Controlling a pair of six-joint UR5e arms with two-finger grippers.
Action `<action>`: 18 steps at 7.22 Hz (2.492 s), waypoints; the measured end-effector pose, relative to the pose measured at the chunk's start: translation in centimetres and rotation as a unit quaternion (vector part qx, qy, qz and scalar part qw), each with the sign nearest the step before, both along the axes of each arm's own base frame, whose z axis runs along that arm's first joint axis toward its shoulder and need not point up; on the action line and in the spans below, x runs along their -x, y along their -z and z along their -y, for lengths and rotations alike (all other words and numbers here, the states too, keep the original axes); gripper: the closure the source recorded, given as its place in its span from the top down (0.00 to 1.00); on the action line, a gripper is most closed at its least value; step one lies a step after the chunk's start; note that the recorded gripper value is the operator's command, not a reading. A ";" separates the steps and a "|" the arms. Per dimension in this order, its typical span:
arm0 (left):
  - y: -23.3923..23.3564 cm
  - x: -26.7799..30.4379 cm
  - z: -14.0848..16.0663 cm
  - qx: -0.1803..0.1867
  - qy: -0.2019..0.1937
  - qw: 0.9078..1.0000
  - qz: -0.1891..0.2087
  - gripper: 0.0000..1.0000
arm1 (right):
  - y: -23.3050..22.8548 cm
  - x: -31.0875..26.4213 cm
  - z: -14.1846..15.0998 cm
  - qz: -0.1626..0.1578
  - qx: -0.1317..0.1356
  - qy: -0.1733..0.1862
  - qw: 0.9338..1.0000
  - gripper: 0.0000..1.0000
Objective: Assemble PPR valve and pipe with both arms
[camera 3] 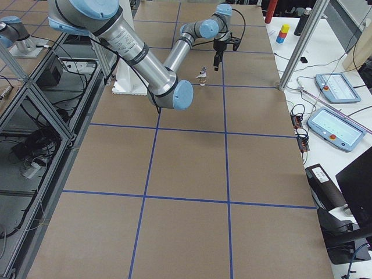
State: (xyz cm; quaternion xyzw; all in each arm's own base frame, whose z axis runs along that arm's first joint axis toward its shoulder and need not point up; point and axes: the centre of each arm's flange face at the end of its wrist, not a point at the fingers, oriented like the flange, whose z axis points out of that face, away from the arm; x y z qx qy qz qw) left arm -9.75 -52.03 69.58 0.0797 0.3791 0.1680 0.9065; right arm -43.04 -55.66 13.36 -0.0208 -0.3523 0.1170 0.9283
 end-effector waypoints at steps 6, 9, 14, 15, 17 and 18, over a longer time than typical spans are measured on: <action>6.0 -0.2 -1.6 0.099 0.147 0.984 -0.035 1.00 | -20.6 -25.4 3.9 -0.033 -0.092 0.124 0.987 1.00; 7.6 0.5 -1.9 0.044 0.109 0.993 0.016 1.00 | -32.1 -37.5 1.5 -0.041 -0.104 0.179 0.977 1.00; 5.7 1.1 -5.4 0.065 0.118 0.991 0.022 1.00 | -47.2 -49.0 -7.9 -0.032 -0.071 0.172 0.982 1.00; 6.4 1.4 -6.1 0.062 0.126 0.990 0.022 1.00 | -49.8 -49.6 -10.1 -0.022 -0.076 0.165 0.983 1.00; 6.5 1.5 -7.7 0.061 0.130 0.989 0.022 1.00 | -51.7 -50.6 -12.2 -0.010 -0.086 0.146 0.985 1.00; 6.5 1.6 -8.1 0.061 0.132 0.989 0.021 1.00 | -51.6 -50.8 -12.3 -0.007 -0.086 0.138 0.987 1.00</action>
